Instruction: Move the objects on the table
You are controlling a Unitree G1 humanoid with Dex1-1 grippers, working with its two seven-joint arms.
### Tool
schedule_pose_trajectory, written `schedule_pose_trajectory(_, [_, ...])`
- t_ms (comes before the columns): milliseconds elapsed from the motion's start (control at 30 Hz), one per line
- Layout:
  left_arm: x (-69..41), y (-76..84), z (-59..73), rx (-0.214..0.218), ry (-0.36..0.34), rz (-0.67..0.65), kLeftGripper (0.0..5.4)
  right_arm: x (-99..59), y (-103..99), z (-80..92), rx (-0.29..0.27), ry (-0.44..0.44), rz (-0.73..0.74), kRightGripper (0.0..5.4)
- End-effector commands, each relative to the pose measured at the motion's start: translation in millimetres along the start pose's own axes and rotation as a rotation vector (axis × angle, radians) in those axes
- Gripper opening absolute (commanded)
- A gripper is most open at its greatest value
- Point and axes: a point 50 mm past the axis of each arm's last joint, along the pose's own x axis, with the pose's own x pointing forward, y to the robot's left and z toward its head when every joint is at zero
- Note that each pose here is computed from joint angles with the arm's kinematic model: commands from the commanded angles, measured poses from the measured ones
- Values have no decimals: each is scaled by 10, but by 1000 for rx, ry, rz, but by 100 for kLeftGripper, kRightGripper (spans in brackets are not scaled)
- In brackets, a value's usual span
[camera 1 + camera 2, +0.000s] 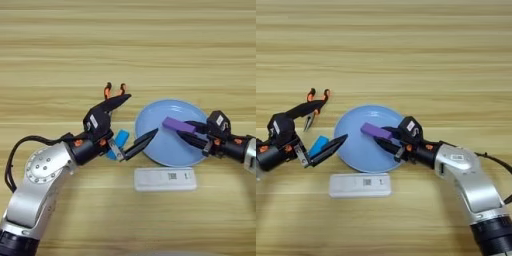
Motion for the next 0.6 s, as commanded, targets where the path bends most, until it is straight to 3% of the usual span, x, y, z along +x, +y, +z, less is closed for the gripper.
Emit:
schedule_pose_trajectory(33, [-5, 65, -41, -7, -15, 114, 540, 112, -39, -25, 22, 10, -77, 142])
schedule_pose_trajectory(200, [-7, 166, -77, -25, -33, 280, 540, 184, -14, -49, 26, 16, -101, 142])
schedule_pose_trajectory(367, [-4, 248, -89, -1, -45, 422, 540, 239, 21, -78, 38, 34, -124, 142])
schedule_pose_trajectory(500, [-3, 321, -167, -49, -26, 573, 540, 273, 53, -92, 36, 47, -120, 142])
schedule_pose_trajectory(600, [-19, 367, -213, -20, -2, 643, 540, 290, 52, -109, 35, 61, -124, 142])
